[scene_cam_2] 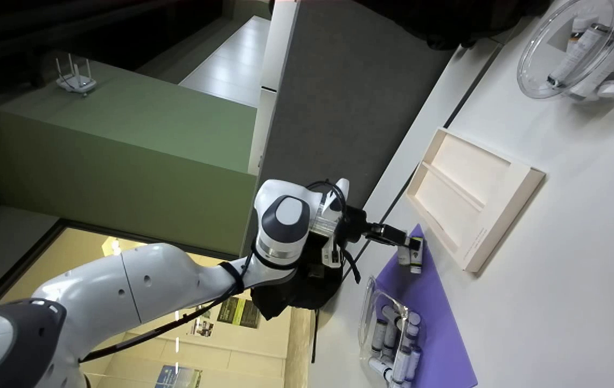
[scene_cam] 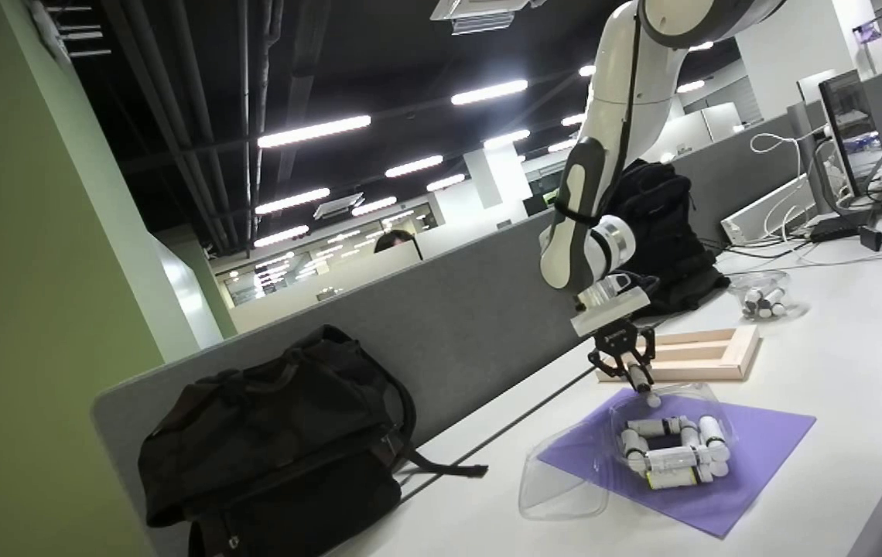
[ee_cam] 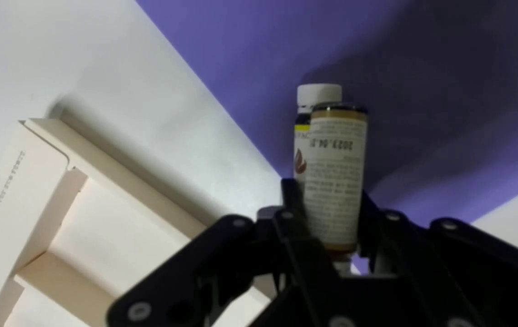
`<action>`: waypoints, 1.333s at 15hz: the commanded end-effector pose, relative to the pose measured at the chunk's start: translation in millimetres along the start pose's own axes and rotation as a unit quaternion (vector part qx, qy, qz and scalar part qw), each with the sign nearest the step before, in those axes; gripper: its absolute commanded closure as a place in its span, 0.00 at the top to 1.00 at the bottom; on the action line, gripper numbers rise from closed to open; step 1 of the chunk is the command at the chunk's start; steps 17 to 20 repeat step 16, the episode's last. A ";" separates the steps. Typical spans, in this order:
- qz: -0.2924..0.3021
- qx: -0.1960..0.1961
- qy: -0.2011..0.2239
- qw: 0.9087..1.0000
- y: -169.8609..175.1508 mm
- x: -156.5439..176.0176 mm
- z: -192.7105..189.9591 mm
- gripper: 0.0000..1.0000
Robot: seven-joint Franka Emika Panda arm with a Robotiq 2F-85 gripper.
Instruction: Remove two bottles from the clear bowl on the left and set them on the table
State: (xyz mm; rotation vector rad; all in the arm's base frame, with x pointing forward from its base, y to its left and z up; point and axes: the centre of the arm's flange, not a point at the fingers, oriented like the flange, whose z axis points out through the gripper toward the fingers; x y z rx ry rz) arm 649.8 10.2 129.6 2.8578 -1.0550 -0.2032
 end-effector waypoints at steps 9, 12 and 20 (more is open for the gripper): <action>0.000 -0.070 -0.024 0.997 -22.8 -0.9 0.2 0.99; 0.001 -0.074 -0.030 0.997 -23.8 -2.3 -2.7 1.00; -0.016 -0.061 -0.032 0.997 -19.0 -8.6 -1.9 1.00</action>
